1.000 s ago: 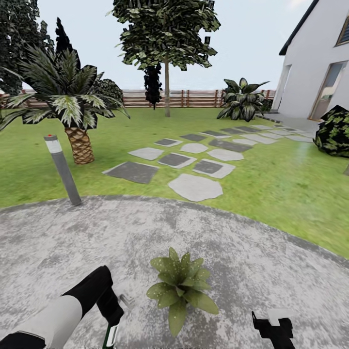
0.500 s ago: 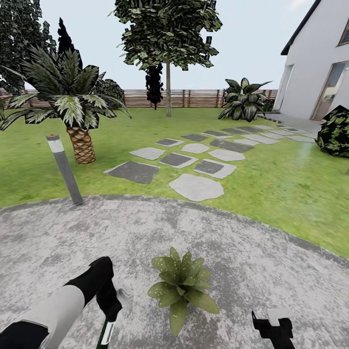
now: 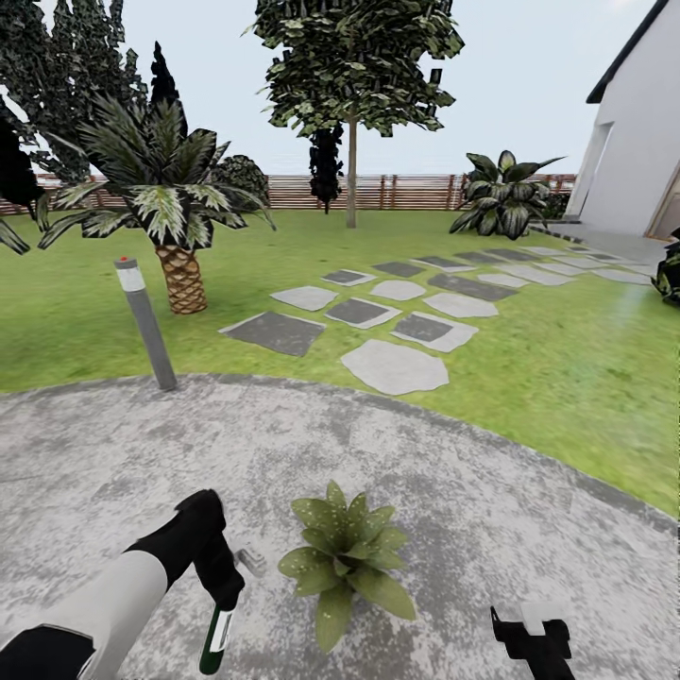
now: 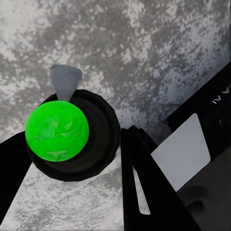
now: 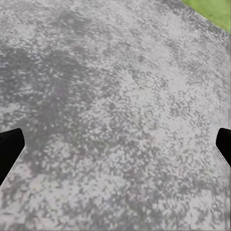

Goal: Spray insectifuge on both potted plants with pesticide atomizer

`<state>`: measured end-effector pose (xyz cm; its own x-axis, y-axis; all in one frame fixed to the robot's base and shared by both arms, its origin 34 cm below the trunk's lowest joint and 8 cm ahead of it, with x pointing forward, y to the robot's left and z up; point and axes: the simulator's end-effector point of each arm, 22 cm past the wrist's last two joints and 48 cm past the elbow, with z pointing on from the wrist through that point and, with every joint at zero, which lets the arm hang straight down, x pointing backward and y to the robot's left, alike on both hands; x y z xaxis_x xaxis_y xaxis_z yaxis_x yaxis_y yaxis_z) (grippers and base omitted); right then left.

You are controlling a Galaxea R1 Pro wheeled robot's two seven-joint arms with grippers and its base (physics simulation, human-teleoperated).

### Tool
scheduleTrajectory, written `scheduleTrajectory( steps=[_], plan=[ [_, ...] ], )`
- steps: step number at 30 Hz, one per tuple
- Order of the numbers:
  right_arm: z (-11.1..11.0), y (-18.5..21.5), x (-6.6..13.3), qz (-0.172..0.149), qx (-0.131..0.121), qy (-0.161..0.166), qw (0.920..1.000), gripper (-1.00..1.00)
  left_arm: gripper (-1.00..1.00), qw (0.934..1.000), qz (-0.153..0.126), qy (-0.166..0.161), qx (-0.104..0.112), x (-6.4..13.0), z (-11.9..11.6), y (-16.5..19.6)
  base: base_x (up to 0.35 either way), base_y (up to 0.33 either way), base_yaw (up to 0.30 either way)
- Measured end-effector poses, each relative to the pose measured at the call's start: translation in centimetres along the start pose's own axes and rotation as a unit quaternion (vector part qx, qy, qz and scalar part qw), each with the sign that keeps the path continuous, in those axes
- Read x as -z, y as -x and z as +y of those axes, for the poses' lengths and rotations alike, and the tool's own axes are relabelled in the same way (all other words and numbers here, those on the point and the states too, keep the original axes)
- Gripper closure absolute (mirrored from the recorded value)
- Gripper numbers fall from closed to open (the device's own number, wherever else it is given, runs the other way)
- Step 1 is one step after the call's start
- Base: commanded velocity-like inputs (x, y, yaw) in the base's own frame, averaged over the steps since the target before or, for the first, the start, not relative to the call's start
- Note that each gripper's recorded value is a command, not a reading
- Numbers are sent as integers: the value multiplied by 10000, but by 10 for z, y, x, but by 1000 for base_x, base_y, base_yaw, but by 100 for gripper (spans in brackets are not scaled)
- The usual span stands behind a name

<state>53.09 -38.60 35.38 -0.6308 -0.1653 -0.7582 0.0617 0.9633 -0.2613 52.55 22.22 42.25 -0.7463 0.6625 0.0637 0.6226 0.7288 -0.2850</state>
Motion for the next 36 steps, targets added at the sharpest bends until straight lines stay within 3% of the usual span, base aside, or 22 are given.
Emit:
scheduleTrajectory(
  steps=[11,17,26,36],
  plan=[
    [0,0,0,0,-1,0,10000,-100,100,10000,-66,-55,-29,5,-2,5,-128,-239,145],
    [0,0,0,-7,4,4,10000,-100,100,10000,-68,-55,-27,5,-3,5,-47,-32,4],
    [0,0,0,-6,0,2,10000,-100,100,9999,-85,-62,-31,6,-4,7,7,-3,152],
    [0,1,0,-9,3,2,10000,-100,100,9999,-91,-59,-34,6,-4,7,139,-210,234]
  ],
)
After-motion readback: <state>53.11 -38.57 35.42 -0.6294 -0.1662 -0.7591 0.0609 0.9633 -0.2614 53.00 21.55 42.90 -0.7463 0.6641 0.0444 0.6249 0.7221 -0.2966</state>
